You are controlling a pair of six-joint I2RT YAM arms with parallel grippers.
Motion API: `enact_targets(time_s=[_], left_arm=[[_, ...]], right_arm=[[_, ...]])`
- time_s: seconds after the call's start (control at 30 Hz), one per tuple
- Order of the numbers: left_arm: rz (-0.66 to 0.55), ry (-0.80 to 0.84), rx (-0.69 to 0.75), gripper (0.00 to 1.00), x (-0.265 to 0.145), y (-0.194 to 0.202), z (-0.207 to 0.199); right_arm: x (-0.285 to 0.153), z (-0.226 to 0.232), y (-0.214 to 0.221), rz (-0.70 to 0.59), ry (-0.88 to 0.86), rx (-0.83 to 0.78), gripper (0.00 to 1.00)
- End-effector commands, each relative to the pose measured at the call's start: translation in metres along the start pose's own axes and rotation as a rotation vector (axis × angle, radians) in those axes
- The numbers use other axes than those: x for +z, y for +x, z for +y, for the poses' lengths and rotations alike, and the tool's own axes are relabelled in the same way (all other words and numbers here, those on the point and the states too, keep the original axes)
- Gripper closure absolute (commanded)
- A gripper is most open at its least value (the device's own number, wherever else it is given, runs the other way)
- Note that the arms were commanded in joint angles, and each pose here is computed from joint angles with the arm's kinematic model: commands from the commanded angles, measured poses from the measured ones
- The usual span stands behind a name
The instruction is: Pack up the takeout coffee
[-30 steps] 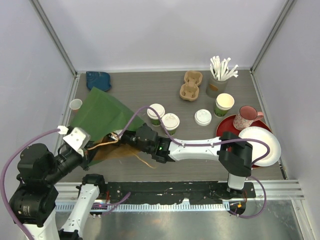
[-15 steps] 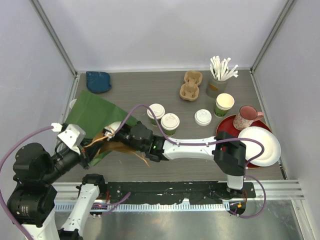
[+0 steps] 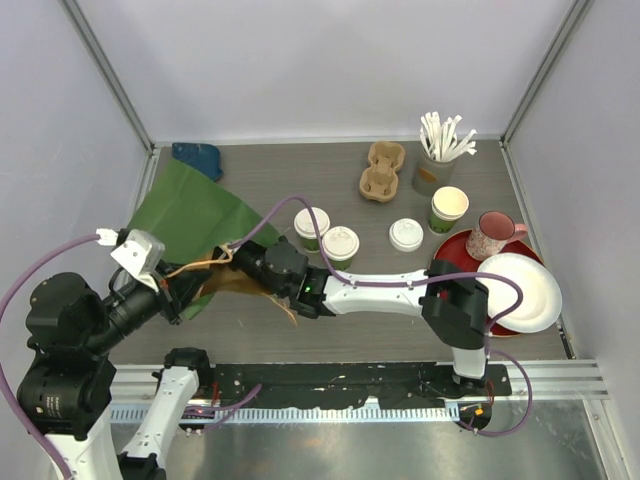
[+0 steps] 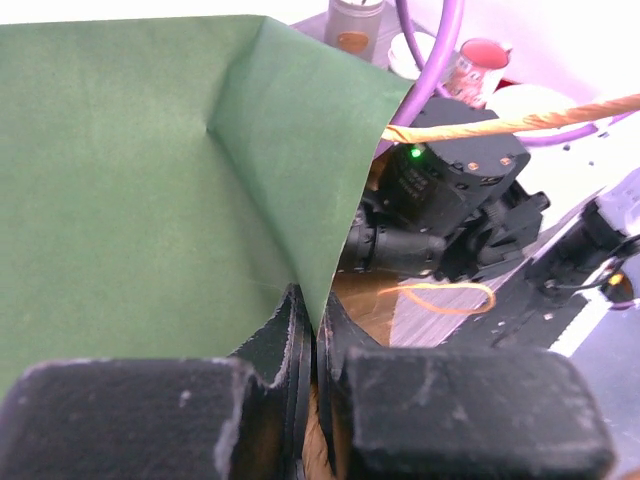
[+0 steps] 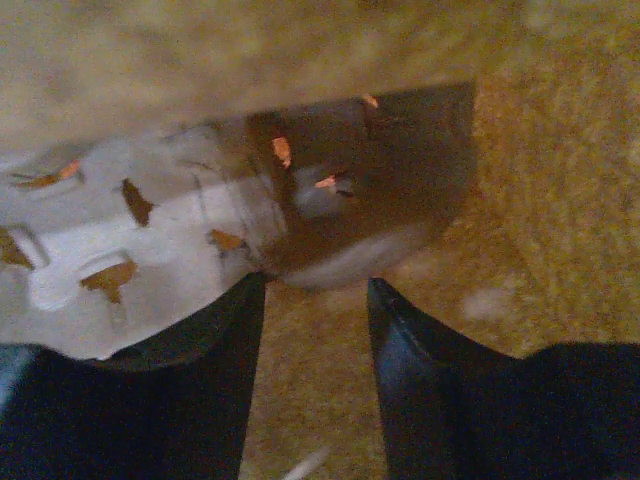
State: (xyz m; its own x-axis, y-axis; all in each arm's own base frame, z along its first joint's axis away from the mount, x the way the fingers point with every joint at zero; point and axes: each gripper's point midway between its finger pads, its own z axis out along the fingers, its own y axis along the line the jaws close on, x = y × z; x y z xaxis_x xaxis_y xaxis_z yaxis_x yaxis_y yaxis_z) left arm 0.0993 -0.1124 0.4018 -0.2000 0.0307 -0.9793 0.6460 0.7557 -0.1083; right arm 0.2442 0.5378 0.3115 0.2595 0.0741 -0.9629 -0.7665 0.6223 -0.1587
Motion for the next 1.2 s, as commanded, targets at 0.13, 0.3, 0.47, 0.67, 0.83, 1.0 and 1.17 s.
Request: enact_targets(time_s=[0.13,0.3,0.47,0.67,0.83,1.0,1.17], left_arm=[[0.081,-0.055,0.271,1.0,0.002,0.031,0.027],[0.134,-0.117,0.383,1.0,0.005,0.049,0.05],[0.157,-0.109,0.465,1.0,-0.001,0.068,0.049],[0.152,-0.03,0.488,1.0,-0.006,0.081,0.032],[0.136,0.023,0.489,1.0,-0.01,0.078,0.018],[0.094,0.074,0.461,1.0,-0.013,0.07,0.0],[0.03,0.069,0.425,1.0,-0.015,0.047,-0.008]], right_arm=[[-0.035,-0.013,-0.007,0.036,-0.009,-0.005,0.4],[-0.073,0.018,-0.003,0.077,-0.191,-0.113,0.34],[-0.107,0.035,0.0,0.124,-0.329,-0.143,0.33],[-0.124,0.038,0.012,0.166,-0.375,-0.158,0.32],[-0.125,0.053,0.016,0.153,-0.454,-0.193,0.58],[-0.103,0.062,0.03,0.147,-0.469,-0.295,0.82],[-0.087,0.082,0.032,0.111,-0.533,-0.416,0.86]])
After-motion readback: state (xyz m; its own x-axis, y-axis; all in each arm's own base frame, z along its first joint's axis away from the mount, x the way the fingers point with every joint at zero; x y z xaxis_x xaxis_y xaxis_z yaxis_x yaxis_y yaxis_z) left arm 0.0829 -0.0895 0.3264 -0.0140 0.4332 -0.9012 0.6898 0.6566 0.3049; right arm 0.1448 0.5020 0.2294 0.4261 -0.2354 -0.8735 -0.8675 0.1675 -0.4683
